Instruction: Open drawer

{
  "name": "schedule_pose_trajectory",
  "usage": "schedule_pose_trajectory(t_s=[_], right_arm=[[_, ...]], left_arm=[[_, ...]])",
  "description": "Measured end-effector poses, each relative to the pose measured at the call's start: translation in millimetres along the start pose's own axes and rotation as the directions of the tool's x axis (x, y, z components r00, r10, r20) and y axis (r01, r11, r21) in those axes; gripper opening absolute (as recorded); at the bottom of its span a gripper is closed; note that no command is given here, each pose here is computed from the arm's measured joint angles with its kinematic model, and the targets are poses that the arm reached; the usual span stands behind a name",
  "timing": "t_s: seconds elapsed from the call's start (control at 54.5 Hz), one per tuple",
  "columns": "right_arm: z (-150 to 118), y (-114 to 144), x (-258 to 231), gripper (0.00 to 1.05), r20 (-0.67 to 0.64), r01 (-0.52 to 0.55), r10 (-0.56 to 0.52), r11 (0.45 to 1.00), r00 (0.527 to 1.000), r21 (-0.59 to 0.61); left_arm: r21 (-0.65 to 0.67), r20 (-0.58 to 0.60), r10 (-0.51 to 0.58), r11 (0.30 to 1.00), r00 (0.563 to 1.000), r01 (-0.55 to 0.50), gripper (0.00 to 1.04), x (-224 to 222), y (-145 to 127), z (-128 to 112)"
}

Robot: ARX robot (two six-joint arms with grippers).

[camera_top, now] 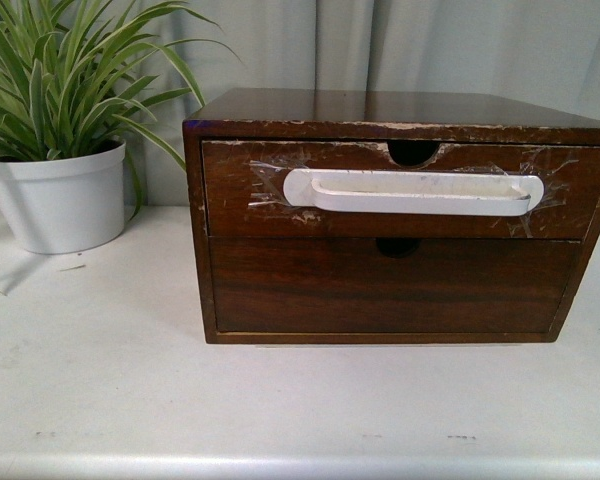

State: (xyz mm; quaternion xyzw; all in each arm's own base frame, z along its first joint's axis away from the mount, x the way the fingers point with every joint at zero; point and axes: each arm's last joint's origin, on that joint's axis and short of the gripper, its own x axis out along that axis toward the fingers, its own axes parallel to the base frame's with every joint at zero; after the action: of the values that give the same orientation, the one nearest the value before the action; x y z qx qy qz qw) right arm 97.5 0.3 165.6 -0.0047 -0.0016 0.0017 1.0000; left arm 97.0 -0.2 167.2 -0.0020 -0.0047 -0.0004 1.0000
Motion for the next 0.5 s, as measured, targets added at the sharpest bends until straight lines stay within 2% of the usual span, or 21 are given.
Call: schedule_pose_trajectory(t_s=[0.257, 0.294, 0.349, 0.385, 0.44, 0.495], right_arm=[[-0.6, 0.0, 0.2, 0.96, -0.010, -0.009, 0.010, 1.000, 1.000, 0.015], [-2.2, -0.1, 1.0, 0.96, -0.058, -0.043, 0.047, 0.997, 0.997, 0.064], [-1.0, -1.1, 4.3, 0.96, -0.094, -0.031, 0.043, 0.992, 0.995, 0.119], [4.1, -1.1, 6.9, 0.96, -0.111, -0.038, 0.053, 0.991, 0.992, 0.131], [13.8, -0.3, 11.6, 0.96, -0.132, -0.076, 0.093, 0.989, 0.987, 0.126], [27.2, 0.6, 18.8, 0.96, -0.146, -0.139, 0.152, 0.986, 0.978, 0.097]], left_arm=[[0.000, 0.000, 0.000, 1.000, 1.000, 0.000, 0.99, 0.0, 0.0, 0.0], [-0.023, -0.034, 0.093, 0.995, 0.995, -0.094, 0.99, 0.6, 0.2, -1.3], [-0.065, -0.097, 0.281, 0.956, 0.955, -0.287, 0.99, 2.8, -2.1, -3.8], [-0.067, -0.112, 0.334, 0.937, 0.936, -0.342, 0.99, 3.9, -2.5, -3.1], [-0.073, -0.112, 0.324, 0.940, 0.939, -0.333, 0.99, 8.0, -2.6, 4.2], [-0.068, -0.116, 0.243, 0.965, 0.963, -0.252, 0.99, 15.0, -2.9, 14.0]])
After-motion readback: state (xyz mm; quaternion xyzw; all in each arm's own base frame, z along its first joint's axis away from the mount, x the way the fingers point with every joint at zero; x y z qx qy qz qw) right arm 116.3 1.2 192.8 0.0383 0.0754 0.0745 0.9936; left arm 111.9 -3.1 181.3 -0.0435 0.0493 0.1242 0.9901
